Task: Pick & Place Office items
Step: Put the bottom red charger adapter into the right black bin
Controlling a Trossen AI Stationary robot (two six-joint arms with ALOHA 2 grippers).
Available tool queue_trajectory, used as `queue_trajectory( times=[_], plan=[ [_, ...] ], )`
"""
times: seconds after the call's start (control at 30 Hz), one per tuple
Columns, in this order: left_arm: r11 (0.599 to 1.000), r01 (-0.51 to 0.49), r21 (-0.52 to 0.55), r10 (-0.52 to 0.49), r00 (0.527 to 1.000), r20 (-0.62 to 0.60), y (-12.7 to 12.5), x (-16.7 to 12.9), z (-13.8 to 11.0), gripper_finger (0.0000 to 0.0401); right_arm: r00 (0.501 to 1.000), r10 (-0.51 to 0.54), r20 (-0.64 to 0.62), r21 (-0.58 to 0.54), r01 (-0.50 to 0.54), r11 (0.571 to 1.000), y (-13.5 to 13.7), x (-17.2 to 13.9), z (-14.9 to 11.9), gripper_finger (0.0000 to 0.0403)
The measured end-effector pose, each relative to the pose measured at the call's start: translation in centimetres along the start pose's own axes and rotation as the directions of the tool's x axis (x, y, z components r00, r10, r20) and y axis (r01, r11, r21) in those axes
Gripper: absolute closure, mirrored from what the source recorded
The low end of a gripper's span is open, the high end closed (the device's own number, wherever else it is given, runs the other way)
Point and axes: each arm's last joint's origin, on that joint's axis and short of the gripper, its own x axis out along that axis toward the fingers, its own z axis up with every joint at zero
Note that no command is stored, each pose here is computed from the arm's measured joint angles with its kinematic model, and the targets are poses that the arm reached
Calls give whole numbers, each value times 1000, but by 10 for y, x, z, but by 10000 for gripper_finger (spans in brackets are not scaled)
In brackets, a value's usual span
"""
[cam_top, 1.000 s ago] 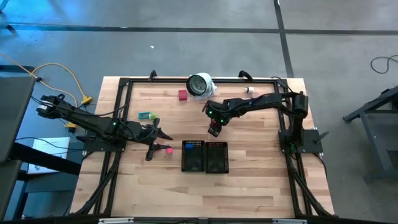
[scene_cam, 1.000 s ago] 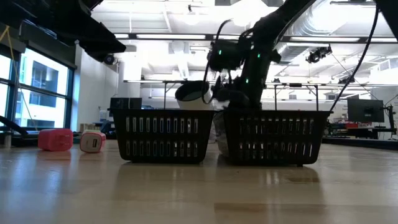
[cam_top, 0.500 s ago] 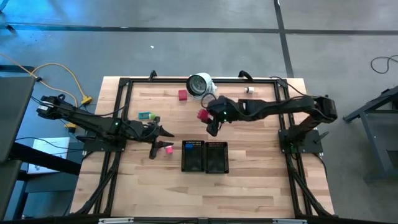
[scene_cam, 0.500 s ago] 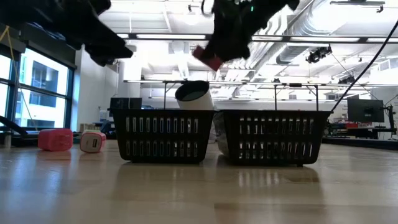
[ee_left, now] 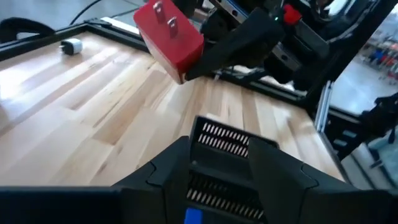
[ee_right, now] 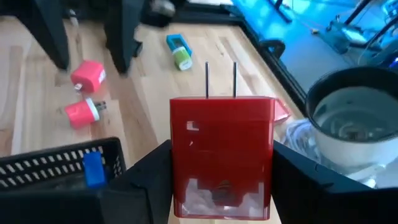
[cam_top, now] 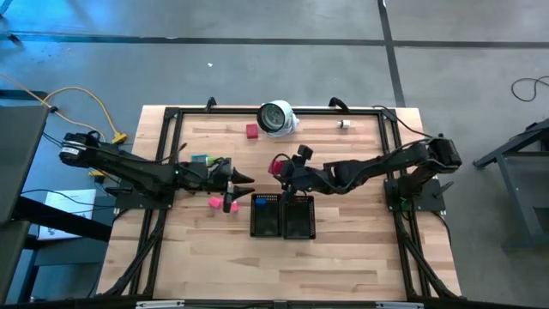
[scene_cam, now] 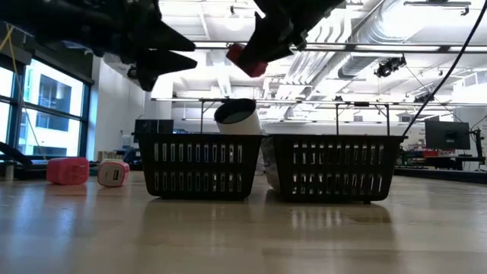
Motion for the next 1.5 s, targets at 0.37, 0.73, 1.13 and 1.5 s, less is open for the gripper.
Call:
queue_trajectory(
  times=[0.37,0.73,1.13,1.5],
  plan=[
    [998,20,-66,-11,991,133,6,19,1,242,997,-50,60,-34,52,998,11,-8,4,205],
    [997,9,-74,7,977,214,-1,26,25,242,991,-100,89,-79,107,991,27,9,-4,205],
    [996,-35,-83,52,976,211,1,33,22,242,987,-117,114,-76,126,989,29,12,-3,205],
    [990,-124,-69,135,972,192,2,45,18,242,984,-155,84,-88,162,983,28,12,-8,205]
  ],
)
